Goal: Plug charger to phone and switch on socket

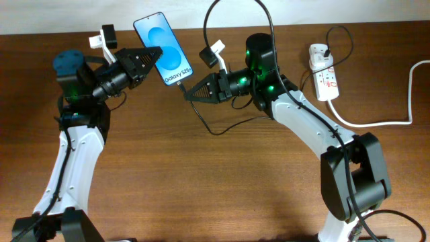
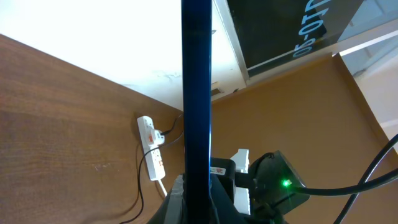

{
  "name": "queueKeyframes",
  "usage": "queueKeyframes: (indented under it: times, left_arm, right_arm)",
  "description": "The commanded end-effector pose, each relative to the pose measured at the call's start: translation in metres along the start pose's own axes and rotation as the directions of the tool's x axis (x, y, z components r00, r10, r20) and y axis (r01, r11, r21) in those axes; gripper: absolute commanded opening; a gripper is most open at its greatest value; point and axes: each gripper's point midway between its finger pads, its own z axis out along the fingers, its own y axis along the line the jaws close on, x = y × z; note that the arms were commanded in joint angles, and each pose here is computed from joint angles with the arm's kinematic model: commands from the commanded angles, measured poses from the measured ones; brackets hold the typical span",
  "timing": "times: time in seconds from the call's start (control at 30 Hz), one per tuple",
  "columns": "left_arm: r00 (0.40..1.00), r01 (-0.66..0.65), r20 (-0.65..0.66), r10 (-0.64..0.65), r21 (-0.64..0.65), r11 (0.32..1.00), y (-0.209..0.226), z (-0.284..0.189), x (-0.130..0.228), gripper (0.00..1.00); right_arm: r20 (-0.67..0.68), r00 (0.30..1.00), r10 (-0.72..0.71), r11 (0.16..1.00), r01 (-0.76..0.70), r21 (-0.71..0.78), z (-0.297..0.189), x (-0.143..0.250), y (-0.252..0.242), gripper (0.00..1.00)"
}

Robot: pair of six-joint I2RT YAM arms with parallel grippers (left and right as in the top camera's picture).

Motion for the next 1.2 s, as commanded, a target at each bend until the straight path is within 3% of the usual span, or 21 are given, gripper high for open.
queueKeyframes:
  times: [0.0,1.17]
  left_arm:
    - [1.0,-0.013,-0.003,0.013,0.013,1.0,-0.005,-0.001,-0.001,0.0]
    - [1.0,-0.01,-0.013,0.01,0.017,1.0,-0.005,-0.001,0.001,0.0]
  right_arm:
    - [0.01,1.0,-0.016,1.0,0.016,0.01,0.003,-0.002,-0.002,0.04]
    - [0.046,0.998,-0.035,0.999,0.034,0.027,-0.009,-0.01,-0.005,0.04]
